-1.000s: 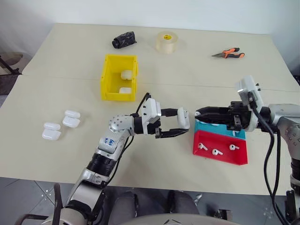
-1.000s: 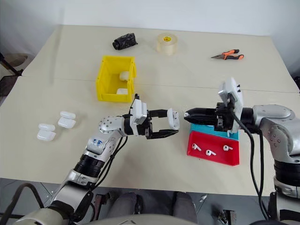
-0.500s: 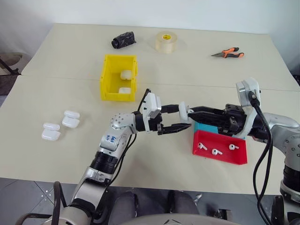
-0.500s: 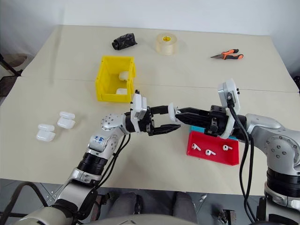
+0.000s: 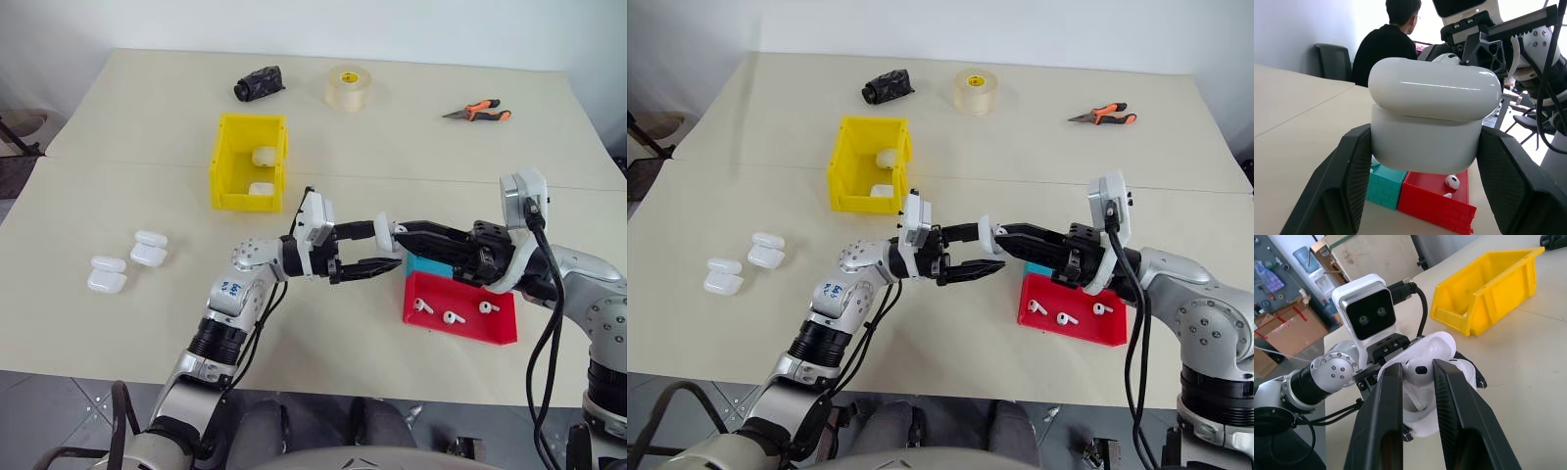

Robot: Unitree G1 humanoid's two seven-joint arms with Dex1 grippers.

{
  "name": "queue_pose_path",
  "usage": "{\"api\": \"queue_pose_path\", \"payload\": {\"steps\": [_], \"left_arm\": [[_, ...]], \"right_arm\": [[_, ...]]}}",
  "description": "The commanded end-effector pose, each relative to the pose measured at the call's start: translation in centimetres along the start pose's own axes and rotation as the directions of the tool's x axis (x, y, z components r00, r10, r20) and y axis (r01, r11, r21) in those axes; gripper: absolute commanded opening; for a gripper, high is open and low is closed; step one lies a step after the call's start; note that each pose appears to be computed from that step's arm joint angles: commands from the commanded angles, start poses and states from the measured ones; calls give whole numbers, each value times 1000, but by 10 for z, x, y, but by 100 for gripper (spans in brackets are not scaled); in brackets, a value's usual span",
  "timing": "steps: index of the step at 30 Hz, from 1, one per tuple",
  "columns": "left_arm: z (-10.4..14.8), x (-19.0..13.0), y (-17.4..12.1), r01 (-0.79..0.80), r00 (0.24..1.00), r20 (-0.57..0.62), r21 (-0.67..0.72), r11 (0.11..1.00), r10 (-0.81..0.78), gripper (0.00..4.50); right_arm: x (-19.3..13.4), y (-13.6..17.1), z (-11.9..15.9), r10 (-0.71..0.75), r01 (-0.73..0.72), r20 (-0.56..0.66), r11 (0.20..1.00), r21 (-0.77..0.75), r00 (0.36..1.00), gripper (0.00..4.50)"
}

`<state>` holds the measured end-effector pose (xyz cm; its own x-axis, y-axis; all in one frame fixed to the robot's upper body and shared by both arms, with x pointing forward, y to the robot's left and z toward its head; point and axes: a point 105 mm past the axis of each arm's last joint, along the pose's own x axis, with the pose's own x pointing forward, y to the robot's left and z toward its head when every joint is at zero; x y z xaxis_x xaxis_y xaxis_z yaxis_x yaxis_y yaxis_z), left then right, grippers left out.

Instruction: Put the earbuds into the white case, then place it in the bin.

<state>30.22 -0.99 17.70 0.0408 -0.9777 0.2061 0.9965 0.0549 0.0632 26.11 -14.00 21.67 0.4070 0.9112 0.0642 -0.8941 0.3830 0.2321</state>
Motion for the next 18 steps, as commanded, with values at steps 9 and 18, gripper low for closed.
{"api": "queue_pose_path", "payload": {"steps": [9,18], "left_arm": [[34,3,-3,14,992,123,58,998,-22,282],[33,-2,-7,40,995,87,91,995,-48,282]], "right_arm": [[-2,9,-13,-5,4,11,1000,14,1000,52],[-7,3,-16,-32,32,-27,999,-11,999,216]]}}
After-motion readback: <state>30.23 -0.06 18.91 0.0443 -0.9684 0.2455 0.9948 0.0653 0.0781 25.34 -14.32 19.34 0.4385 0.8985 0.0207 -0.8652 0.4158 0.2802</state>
